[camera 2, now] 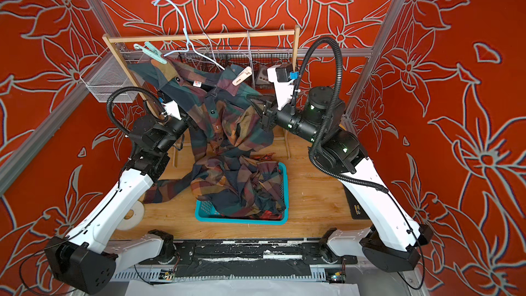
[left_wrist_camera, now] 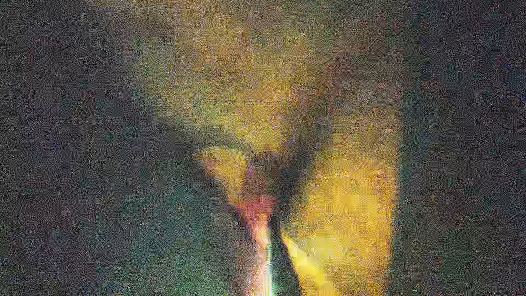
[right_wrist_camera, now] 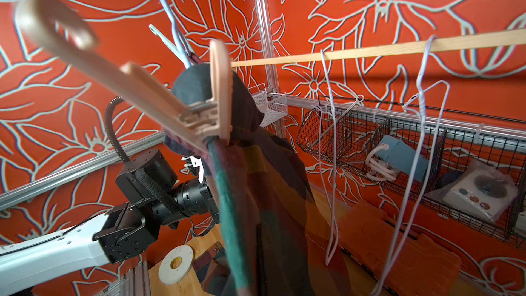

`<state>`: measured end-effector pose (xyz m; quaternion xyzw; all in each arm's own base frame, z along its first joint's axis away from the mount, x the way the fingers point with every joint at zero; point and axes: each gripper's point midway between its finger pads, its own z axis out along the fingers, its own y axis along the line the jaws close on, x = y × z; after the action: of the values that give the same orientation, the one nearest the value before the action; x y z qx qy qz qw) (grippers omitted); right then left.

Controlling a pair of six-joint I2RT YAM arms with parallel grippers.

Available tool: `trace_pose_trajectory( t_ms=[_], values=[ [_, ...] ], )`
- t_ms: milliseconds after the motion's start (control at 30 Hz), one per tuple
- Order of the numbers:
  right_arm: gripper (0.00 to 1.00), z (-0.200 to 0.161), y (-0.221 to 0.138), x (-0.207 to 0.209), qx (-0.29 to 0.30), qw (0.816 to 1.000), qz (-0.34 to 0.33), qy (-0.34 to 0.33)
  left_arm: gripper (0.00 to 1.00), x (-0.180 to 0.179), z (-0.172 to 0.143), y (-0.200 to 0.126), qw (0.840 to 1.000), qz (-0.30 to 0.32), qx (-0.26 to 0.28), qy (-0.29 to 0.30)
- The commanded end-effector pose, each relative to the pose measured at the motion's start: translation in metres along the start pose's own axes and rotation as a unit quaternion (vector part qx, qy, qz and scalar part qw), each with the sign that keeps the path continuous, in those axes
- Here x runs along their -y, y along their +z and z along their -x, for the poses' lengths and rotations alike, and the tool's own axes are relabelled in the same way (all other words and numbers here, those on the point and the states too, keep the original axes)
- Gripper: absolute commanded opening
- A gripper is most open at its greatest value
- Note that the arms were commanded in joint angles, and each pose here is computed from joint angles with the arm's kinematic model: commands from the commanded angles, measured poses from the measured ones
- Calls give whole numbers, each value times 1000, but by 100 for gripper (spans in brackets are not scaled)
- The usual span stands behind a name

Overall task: Remove the clothespins securing long-sleeve shirts to the hanger
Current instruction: Place the long-sleeve shirt at the bin.

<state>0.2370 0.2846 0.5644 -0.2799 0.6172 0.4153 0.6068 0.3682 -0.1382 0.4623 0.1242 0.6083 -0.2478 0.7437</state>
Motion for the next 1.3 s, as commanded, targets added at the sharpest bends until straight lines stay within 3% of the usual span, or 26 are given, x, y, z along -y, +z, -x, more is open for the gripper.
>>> trace_pose_trajectory(
  t_ms=[0, 200, 633, 967, 1267],
  values=[
    [0, 40, -12, -26, 56, 997, 53, -5, 0, 33, 18, -1, 999, -51, 9, 15],
    [0, 47, -20, -35, 57, 996, 71, 4, 0, 75, 32, -10, 995, -100, 22, 11],
    [0, 25, -45, -38, 30, 996, 71, 33, 0, 146, 6, -50, 983, -181, 11, -37],
    [0, -62, -62, 1, -19, 995, 8, 101, 0, 185, -79, -71, 970, -215, -66, -95],
    [0, -148, -66, 22, -72, 988, -12, 134, 0, 173, -187, -109, 961, -173, -162, -142]
  ],
)
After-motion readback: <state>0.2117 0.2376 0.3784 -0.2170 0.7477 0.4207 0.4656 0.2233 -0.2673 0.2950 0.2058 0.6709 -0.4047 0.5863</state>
